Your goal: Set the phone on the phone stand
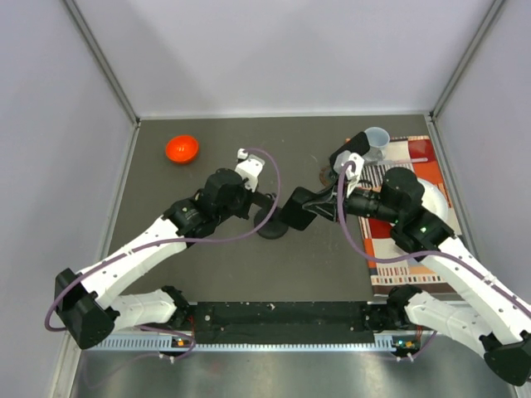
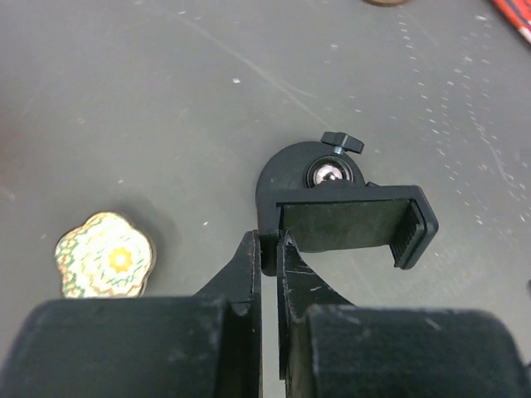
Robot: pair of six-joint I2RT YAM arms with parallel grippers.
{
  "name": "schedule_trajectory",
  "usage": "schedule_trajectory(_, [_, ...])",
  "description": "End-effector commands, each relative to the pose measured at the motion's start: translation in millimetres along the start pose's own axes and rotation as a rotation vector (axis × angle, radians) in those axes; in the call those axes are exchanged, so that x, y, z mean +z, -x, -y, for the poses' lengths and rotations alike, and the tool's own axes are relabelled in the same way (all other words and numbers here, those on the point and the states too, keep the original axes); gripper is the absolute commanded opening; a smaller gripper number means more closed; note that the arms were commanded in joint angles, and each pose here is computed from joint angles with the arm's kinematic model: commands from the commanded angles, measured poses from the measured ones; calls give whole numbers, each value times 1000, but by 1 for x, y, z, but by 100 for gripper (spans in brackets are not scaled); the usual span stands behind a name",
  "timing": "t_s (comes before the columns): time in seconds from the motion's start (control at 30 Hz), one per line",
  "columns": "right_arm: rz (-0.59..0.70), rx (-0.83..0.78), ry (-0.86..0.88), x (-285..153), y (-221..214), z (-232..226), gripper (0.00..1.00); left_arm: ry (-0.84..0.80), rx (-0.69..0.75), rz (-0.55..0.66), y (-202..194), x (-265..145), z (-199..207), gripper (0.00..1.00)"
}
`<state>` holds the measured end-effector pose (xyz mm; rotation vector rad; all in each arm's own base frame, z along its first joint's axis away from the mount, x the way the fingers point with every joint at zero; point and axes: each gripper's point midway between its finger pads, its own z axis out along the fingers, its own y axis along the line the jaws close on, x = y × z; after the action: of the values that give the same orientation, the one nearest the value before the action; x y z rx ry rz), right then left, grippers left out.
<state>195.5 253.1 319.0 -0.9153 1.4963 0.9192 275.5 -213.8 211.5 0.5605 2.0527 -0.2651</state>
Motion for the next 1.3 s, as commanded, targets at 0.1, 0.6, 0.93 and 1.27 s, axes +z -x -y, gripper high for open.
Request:
schedule_trajectory(0.1, [139, -135, 306, 9, 29, -41, 0, -344, 159, -2, -7, -7, 53, 0])
schedule_trajectory(0.6, [232, -174, 615, 57, 12, -87, 0, -450, 197, 12, -16, -6, 68, 0])
schedule_trajectory(0.93, [246, -202, 602, 79, 1, -69, 0, -496, 202, 22, -18, -14, 73, 0])
schedule_trajectory(1.27, [271, -183, 614, 79, -9, -49, 0, -520, 218, 42, -22, -19, 73, 0])
